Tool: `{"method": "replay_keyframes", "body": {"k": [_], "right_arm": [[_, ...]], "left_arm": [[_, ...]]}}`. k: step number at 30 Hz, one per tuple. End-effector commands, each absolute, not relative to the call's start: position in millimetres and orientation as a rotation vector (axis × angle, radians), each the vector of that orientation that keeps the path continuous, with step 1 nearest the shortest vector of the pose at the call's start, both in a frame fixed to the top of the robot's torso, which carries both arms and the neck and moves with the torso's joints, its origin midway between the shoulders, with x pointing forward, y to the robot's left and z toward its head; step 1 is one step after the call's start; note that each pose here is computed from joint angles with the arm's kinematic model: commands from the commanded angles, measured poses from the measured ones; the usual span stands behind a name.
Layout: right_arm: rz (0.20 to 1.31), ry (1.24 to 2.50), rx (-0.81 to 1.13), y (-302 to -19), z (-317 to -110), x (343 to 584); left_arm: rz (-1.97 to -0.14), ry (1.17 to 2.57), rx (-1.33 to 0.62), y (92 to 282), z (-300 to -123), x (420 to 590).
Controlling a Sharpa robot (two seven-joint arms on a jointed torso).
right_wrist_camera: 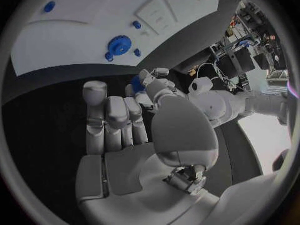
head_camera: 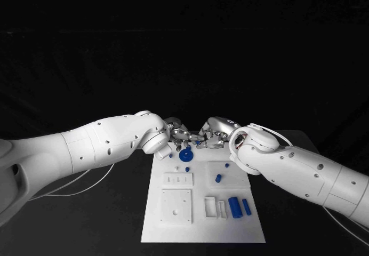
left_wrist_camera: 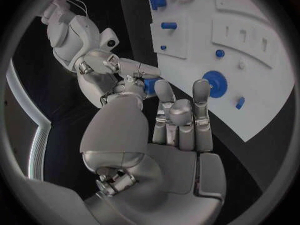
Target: Assemble the parts on the task board
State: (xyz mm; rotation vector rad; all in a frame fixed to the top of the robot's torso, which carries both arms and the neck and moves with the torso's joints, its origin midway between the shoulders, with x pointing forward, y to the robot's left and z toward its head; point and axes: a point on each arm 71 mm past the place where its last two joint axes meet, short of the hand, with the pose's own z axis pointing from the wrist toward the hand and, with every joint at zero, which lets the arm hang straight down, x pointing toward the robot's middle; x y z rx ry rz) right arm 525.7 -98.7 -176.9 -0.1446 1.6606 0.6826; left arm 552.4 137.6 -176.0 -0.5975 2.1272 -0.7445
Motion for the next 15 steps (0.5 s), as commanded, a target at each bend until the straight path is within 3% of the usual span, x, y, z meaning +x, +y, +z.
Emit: {"method": "replay_keyframes", "body": {"k": [1, 15], "right_arm": [[0.676, 1.668, -0.165, -95.9, -177.2, 524.8], [0.669, 1.673, -0.167, -95.0, -177.9, 525.5]], "left_arm": [[-0.736, 2.147, -0.573, 133.6, -176.1, 551.3], [-0.741, 2.161, -0.558, 132.2, -177.0, 549.2]]}}
